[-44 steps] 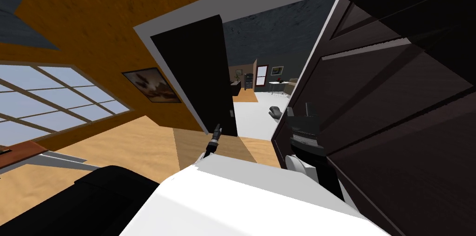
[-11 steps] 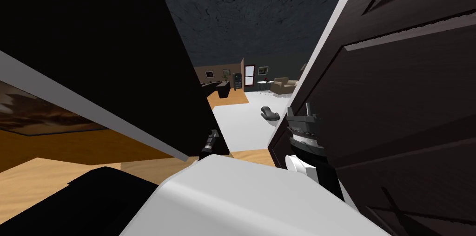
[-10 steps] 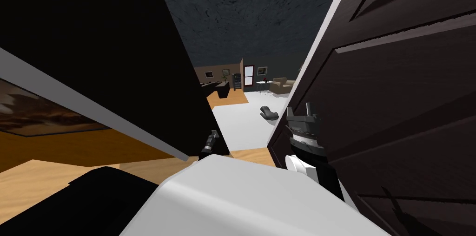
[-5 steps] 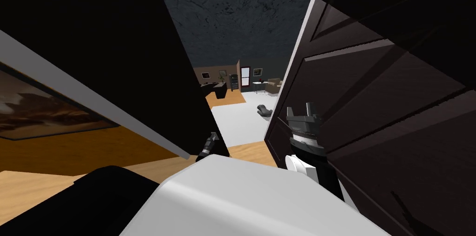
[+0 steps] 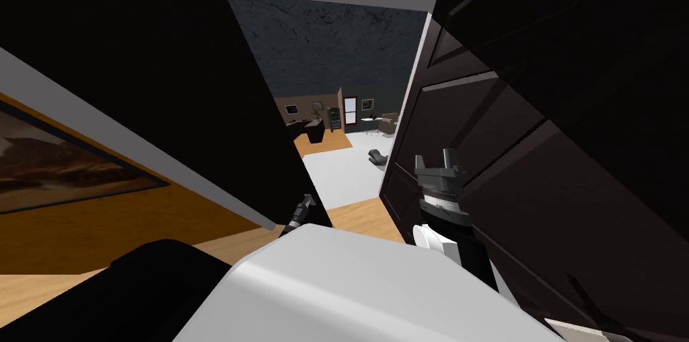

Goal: Pull the door open

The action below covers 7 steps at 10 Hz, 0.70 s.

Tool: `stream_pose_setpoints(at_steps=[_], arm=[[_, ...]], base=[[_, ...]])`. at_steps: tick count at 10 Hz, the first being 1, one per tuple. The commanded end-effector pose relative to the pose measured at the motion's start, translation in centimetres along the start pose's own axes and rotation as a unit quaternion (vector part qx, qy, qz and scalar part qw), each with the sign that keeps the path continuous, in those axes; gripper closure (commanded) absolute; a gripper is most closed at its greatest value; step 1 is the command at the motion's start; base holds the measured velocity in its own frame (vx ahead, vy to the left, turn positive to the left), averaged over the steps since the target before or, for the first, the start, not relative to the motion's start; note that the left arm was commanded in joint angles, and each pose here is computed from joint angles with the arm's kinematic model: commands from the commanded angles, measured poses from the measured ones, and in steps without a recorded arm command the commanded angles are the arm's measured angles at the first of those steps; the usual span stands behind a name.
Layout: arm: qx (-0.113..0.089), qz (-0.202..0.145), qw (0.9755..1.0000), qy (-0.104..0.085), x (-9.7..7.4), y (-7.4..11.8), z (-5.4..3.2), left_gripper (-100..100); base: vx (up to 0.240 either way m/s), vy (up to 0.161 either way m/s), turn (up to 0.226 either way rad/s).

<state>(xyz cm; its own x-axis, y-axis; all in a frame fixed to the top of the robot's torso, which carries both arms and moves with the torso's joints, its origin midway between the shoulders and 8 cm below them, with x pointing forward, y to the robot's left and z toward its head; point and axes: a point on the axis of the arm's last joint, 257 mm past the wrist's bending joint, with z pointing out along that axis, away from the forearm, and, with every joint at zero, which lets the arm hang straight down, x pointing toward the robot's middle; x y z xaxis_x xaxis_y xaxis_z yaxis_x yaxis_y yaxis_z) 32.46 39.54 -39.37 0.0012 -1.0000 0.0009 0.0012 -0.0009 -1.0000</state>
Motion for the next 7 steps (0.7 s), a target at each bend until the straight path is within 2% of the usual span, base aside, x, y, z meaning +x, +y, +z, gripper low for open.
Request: stream_pose_setpoints(at_steps=[1, 4, 5, 7], arm=[[-0.002, 0.001, 1.0, 0.008, -0.2, 0.0, -1.23, 100], [-0.001, 0.001, 0.9997, 0.025, -0.2, -0.2, -2.91, 100], [-0.002, -0.001, 0.9997, 0.024, 0.2, 0.0, -2.47, 100], [-0.004, -0.001, 0.9998, 0.02, 0.2, 0.3, -1.51, 100]], base=[[-0.204, 0.067, -0.123], [-0.211, 0.042, -0.111], [-0.1, -0.003, -0.012], [-0.178, 0.041, -0.111]])
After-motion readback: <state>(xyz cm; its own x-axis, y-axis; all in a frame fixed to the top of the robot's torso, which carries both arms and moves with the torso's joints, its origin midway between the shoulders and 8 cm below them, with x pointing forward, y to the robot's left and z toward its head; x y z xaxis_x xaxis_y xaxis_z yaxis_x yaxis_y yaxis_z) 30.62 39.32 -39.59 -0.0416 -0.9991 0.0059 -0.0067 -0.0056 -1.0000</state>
